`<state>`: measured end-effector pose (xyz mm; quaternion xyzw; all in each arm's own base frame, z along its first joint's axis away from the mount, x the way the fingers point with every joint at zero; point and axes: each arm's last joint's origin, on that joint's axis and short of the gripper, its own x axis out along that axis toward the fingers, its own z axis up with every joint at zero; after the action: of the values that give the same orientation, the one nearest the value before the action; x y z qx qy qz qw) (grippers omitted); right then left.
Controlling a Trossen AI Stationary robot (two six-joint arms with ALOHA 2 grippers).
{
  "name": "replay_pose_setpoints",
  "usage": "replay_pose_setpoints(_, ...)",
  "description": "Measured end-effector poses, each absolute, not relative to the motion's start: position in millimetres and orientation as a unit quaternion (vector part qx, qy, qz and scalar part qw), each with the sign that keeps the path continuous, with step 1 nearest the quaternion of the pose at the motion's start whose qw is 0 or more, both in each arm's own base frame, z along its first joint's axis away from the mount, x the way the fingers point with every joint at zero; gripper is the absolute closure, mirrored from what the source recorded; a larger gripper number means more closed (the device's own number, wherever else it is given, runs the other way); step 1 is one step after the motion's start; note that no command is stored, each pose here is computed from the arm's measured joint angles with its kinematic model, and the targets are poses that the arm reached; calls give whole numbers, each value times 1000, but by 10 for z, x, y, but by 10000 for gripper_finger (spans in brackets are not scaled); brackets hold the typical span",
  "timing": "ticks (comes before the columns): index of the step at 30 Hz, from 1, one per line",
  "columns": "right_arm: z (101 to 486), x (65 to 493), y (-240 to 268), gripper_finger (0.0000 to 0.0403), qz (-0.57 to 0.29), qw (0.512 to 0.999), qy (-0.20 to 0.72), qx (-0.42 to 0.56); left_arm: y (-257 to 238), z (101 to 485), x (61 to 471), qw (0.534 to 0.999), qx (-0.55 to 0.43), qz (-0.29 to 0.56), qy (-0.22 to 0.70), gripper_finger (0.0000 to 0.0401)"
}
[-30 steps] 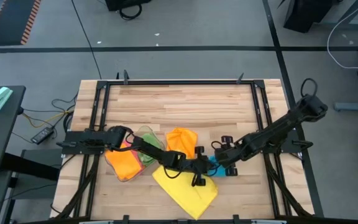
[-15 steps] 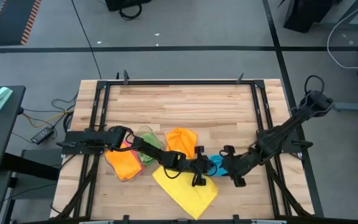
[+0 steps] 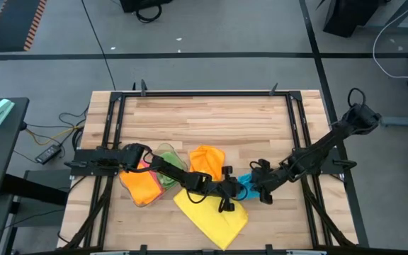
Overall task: Fold microfiber towels
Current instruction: Fold the blue microfiber cloth
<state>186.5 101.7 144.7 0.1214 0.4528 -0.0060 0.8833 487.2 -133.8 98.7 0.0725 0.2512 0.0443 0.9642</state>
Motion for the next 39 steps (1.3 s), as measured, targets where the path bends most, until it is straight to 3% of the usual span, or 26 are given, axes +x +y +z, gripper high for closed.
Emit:
replay_pose_setpoints(6,1523,1892,922,242,-16,888,438,143,-1338,986,4872,964,72,44,252,381)
replay_pose_setpoints(16,1327,1914,833,242,-107,881,457,60,-1346,984,4869,964,72,43,253,389)
replay_pose_setpoints(24,1444,1872,733,242,-134,881,445,88,-1351,983,4866,964,68,43,253,377)
replay_pose_setpoints(27,1551,1846,746,242,-114,895,423,83,-1351,982,4866,964,68,43,254,375)
replay_pose_setpoints(33,1728,1850,1018,242,12,945,327,12,-1352,974,4861,963,69,43,258,384)
replay_pose_setpoints(39,1356,1759,1014,231,28,960,277,32,-1378,969,4850,962,74,40,261,377)
